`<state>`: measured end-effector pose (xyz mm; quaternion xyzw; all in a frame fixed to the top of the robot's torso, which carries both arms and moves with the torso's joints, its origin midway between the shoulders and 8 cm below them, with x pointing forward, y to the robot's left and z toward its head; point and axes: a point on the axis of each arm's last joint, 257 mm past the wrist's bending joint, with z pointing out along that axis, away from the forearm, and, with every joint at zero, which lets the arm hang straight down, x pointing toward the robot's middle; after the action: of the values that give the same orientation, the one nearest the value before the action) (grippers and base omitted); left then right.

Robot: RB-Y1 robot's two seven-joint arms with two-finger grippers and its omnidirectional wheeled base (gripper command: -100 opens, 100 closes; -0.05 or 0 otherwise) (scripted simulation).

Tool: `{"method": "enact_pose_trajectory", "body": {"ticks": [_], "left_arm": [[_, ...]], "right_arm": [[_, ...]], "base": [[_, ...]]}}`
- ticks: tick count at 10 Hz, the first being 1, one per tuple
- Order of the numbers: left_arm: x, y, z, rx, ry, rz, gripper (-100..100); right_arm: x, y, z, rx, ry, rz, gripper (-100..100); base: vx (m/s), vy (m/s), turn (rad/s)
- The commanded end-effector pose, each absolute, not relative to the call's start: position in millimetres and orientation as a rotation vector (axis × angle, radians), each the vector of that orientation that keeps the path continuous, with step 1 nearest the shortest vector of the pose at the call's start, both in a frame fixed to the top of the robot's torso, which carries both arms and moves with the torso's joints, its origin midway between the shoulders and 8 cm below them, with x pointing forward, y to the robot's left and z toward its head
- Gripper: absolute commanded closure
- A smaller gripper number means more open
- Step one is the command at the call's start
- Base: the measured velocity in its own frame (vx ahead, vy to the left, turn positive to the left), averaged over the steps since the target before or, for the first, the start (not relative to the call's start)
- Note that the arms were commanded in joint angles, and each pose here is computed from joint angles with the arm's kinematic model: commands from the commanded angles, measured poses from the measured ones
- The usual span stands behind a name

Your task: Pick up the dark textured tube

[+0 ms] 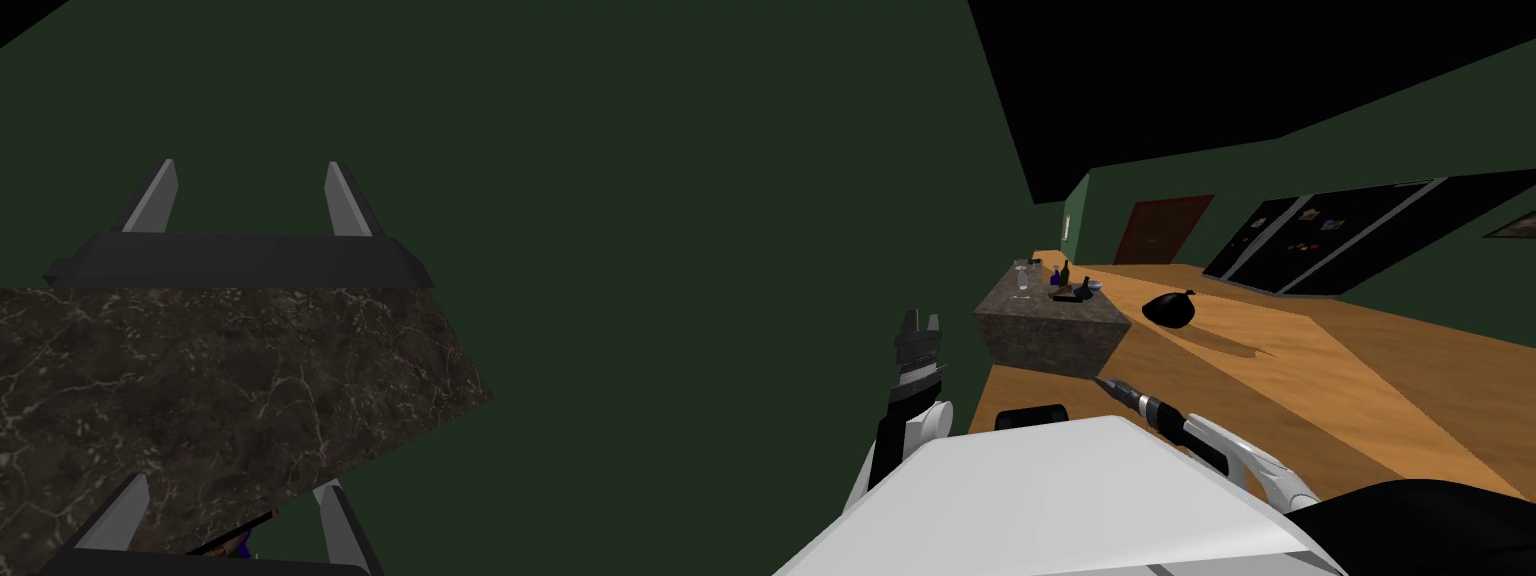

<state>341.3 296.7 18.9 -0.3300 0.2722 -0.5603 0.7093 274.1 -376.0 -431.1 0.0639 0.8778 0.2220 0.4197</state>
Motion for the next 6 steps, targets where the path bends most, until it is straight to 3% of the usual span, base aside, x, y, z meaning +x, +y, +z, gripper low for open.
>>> {"method": "enact_pose_trajectory", "body": {"ticks": [1,6], "left_arm": [[341.3,296.7,18.9,-0.733,0.604,-1.244,0],[341.4,296.7,19.0,-0.733,0.604,-1.244,0]], "right_arm": [[264.5,-398.0,-439.9,0.066,2.262,0.492,-100],[240.3,-464.2,-454.0,-0.089,2.392,0.321,-100]], "base": [[-0.016,0.022,0.112],[-0.015,0.033,0.108]]}}
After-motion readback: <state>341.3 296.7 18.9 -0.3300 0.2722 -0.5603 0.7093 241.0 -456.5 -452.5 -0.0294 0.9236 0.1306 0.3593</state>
